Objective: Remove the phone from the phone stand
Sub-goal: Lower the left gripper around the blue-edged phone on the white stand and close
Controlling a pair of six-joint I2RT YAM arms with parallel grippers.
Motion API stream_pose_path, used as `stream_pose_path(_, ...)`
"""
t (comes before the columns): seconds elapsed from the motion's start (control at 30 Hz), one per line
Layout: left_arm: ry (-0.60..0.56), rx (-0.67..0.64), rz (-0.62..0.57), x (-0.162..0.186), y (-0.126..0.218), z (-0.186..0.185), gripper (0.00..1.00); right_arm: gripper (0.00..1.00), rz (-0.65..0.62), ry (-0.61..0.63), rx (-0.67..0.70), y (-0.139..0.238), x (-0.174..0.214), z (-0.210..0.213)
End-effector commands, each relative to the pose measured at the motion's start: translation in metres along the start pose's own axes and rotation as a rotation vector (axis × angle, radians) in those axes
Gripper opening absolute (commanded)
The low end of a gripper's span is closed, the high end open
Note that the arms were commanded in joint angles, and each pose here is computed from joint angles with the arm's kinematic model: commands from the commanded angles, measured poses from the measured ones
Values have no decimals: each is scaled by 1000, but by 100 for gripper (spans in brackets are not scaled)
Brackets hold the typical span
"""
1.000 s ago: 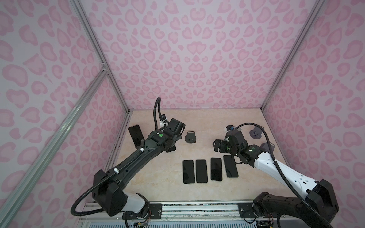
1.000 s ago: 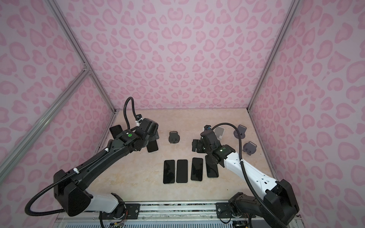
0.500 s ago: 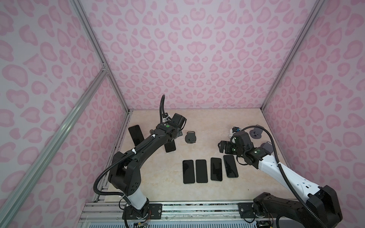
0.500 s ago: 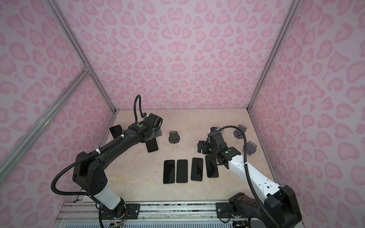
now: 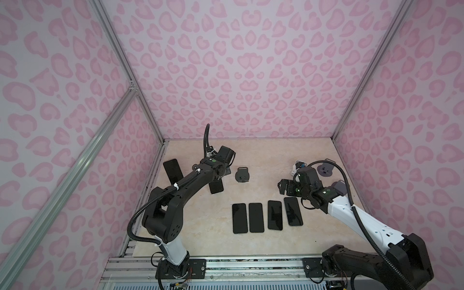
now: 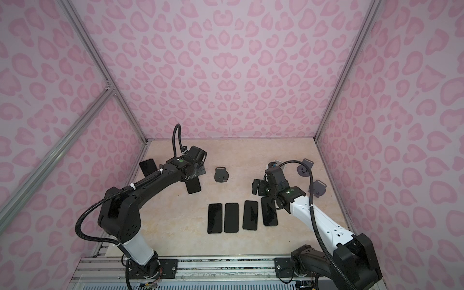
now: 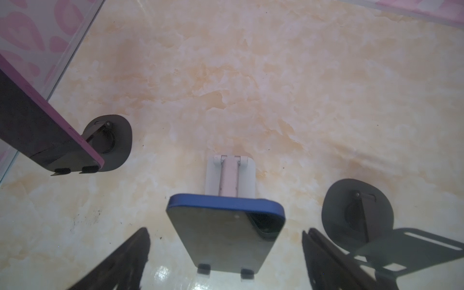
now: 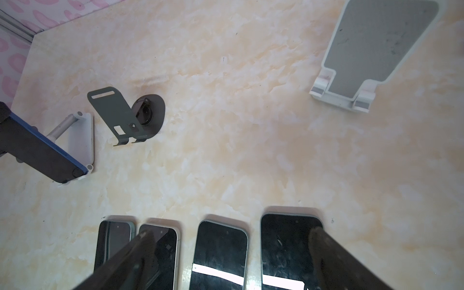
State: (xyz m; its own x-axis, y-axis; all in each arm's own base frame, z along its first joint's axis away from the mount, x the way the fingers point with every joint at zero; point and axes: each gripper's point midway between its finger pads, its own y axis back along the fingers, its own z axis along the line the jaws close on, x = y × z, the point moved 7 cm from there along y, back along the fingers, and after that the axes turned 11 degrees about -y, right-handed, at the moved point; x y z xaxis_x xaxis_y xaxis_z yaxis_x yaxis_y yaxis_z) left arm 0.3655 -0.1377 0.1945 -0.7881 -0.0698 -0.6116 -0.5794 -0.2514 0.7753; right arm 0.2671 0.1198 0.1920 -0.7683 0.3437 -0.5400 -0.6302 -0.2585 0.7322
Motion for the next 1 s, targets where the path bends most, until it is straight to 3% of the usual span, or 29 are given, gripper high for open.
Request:
stream_pose_path(0.0, -3, 13, -15, -3, -7, -2, 98, 98, -13, -8, -10, -1, -2, 1)
stream_pose_path(0.2, -22, 59, -17, -7, -17, -6, 98, 98, -11, -19, -9, -3, -1, 0)
stream_pose_path(0.53, -49, 22, -30, -8, -25, -5, 100, 98, 0, -27, 2, -8, 0, -1)
stream_pose_path(0.97, -69, 39, -30, -2, -33, 0, 85, 98, 36, -23, 3, -12, 2, 0)
